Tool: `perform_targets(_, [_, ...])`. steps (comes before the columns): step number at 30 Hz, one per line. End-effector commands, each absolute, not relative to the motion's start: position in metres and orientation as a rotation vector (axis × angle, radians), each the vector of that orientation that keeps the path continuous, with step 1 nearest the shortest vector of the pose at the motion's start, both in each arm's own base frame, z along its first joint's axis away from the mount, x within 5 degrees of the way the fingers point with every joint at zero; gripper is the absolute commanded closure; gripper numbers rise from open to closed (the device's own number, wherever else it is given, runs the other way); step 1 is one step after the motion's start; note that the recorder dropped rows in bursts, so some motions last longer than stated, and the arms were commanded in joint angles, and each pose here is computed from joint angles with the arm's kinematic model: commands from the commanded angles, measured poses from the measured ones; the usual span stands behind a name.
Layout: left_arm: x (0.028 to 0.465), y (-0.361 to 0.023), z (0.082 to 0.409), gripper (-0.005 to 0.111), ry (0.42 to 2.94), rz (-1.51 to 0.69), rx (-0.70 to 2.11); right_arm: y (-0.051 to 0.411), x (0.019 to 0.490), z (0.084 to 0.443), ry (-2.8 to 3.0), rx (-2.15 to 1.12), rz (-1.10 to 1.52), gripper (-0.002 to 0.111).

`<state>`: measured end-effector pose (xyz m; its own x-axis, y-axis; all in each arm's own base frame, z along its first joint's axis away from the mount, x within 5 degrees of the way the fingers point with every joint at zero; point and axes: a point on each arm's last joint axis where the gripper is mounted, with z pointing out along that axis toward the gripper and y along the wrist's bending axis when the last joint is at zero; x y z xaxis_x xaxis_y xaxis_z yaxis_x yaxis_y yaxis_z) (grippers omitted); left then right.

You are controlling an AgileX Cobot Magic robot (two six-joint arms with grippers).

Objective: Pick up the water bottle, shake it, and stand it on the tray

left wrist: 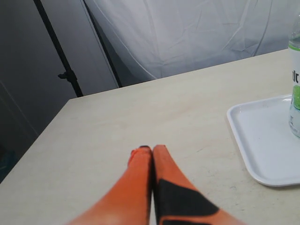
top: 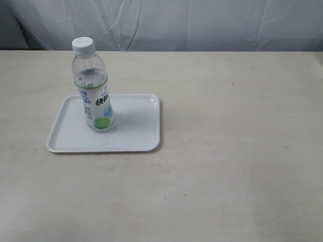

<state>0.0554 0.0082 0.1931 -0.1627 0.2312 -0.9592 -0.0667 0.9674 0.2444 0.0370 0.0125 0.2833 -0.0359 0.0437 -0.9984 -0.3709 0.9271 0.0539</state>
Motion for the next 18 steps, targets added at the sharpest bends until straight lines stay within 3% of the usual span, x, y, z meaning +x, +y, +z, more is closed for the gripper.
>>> perform_targets(1, [0.055, 0.008, 0.192, 0.107, 1.716, 0.261, 0.12, 0.012, 0.038, 0.26, 1.579, -0.254, 0.319, 0.105])
perform_targets(9, [0.055, 0.008, 0.192, 0.107, 1.716, 0.261, 0.12, 0.006, 0.045, 0.232, 1.715, 0.006, 0.201, 0.105])
perform_targets(18, [0.055, 0.008, 0.192, 0.107, 1.716, 0.261, 0.12, -0.002, 0.047, 0.214, 1.804, 0.049, -0.021, 0.105])
